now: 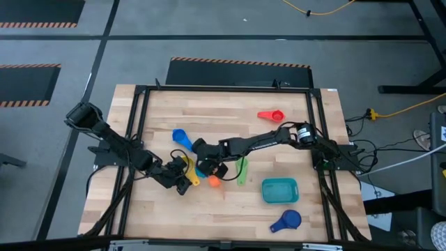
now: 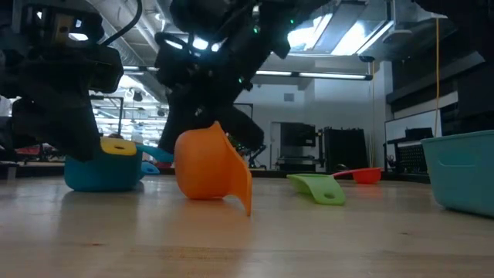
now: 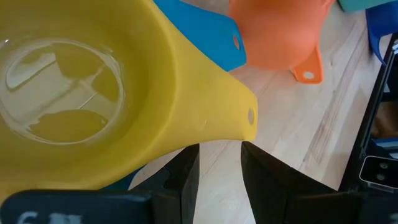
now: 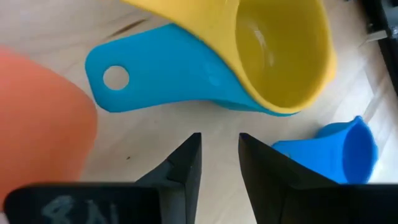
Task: Nest measuring cups in basket
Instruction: Adjust the yellow measuring nest cup, then stack the dark blue measuring nest cup into the yellow measuring nest cup
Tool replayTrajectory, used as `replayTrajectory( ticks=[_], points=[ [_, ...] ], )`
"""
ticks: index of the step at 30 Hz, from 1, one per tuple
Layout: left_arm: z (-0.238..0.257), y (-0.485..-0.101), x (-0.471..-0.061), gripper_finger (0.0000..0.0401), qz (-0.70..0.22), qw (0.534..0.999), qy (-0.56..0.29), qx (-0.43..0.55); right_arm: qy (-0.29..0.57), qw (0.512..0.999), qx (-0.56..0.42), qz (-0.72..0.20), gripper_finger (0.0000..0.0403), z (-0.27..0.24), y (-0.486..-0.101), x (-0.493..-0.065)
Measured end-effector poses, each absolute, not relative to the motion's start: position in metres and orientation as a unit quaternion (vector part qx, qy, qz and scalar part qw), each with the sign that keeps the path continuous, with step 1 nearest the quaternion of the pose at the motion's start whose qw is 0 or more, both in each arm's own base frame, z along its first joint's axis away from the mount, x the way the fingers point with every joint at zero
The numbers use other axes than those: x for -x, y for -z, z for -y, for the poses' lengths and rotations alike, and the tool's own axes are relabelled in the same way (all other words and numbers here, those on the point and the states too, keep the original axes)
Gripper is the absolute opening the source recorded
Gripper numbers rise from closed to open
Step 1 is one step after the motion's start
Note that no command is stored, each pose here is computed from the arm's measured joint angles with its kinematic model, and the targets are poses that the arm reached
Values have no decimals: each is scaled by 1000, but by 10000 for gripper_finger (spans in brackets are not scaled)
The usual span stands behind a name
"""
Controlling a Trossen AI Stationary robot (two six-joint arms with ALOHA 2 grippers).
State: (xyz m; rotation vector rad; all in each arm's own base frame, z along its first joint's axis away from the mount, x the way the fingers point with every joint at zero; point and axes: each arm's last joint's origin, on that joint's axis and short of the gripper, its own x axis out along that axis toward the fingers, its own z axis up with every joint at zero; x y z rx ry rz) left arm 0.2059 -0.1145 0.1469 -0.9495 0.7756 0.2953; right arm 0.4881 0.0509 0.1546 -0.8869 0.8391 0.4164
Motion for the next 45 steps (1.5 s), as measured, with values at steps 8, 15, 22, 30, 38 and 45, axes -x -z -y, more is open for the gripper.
replayTrajectory(
  ticks=[8,15,22,30,38,45],
  points=[
    [114,-147,-206,111,-361,808,-139,445,-220,809,407,-362,111,-64,-154,-489],
    [115,-151,-210,111,-321,818,-140,456,-221,811,415,-348,111,-70,-156,-490],
    [116,-151,-210,111,-331,814,-130,459,-212,809,420,-353,111,-69,-156,-490],
    [126,-151,-205,111,-356,817,-95,443,-187,805,430,-364,111,-65,-187,-479],
    [127,-152,-204,111,-348,823,-100,439,-205,789,399,-420,111,-65,-245,-436],
    [126,-153,-205,111,-332,842,-94,414,-216,793,268,-503,111,-59,-304,-373]
  ],
)
